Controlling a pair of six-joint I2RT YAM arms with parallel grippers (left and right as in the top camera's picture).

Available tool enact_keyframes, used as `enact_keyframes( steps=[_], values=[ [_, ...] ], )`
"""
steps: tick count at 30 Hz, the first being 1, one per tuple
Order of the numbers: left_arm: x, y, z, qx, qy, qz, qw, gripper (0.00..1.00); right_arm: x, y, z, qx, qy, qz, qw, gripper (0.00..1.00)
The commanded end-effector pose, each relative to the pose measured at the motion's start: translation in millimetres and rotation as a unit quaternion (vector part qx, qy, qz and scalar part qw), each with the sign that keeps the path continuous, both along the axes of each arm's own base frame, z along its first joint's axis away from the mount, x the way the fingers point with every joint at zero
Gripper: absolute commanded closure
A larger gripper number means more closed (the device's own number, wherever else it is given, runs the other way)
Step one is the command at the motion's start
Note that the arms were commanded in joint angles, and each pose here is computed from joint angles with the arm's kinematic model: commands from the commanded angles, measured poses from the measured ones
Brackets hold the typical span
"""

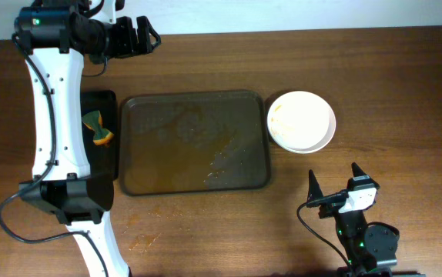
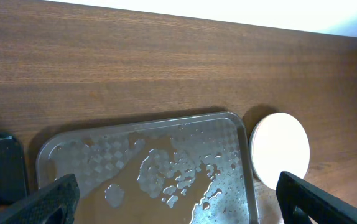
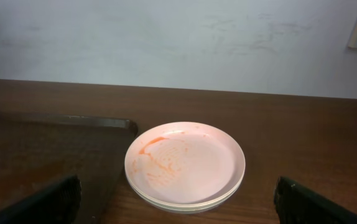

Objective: Clean dirty plates on tray and stack at the side

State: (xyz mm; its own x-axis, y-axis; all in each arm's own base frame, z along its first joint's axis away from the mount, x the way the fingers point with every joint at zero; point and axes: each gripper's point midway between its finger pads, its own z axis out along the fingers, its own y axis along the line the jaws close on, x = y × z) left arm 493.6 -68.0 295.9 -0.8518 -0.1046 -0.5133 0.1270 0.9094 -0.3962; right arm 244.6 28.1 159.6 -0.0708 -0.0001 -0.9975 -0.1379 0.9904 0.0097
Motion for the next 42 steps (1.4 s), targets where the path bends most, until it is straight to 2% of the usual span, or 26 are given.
enact_keyframes(
  steps=[1,8,11,13,19,23,27,30,34,38,42],
  values=[
    [1,-1,-3,-0.001,0.000,-0.009,1.000,0.01,-1,2,-1,0.006,0.000,0.006,1.000,0.02],
    [1,39,-13,0.095,0.012,0.055,0.994,0.01,-1,2,-1,0.006,0.000,0.007,1.000,0.02],
    [3,57,5,0.138,-0.021,0.087,0.986,0.01,-1,2,-1,0.006,0.000,0.006,1.000,0.02],
    [5,59,20,0.155,-0.053,0.074,0.984,0.01,-1,2,-1,0.006,0.000,0.006,1.000,0.02],
    [-8,62,59,0.169,-0.111,0.075,0.976,0.01,-1,2,-1,0.006,0.000,0.006,1.000,0.02],
    [-24,64,65,0.169,-0.169,0.089,0.967,0.01,-1,2,-1,0.006,0.000,0.006,1.000,0.02],
    [-59,79,16,0.196,-0.217,0.129,0.948,0.01,-1,2,-1,0.006,0.000,0.007,1.000,0.02],
    [-85,84,-50,0.202,-0.238,0.145,0.939,0.01,-1,2,-1,0.006,0.000,0.006,1.000,0.02],
    [-122,84,-111,0.197,-0.272,0.153,0.929,0.01,-1,2,-1,0.006,0.000,0.006,1.000,0.02],
    [-156,85,-139,0.189,-0.328,0.166,0.910,0.01,-1,2,-1,0.006,0.000,0.007,1.000,0.02],
    [-191,89,-165,0.191,-0.334,0.175,0.906,0.01,-1,2,-1,0.006,0.000,0.006,1.000,0.02]
  ],
)
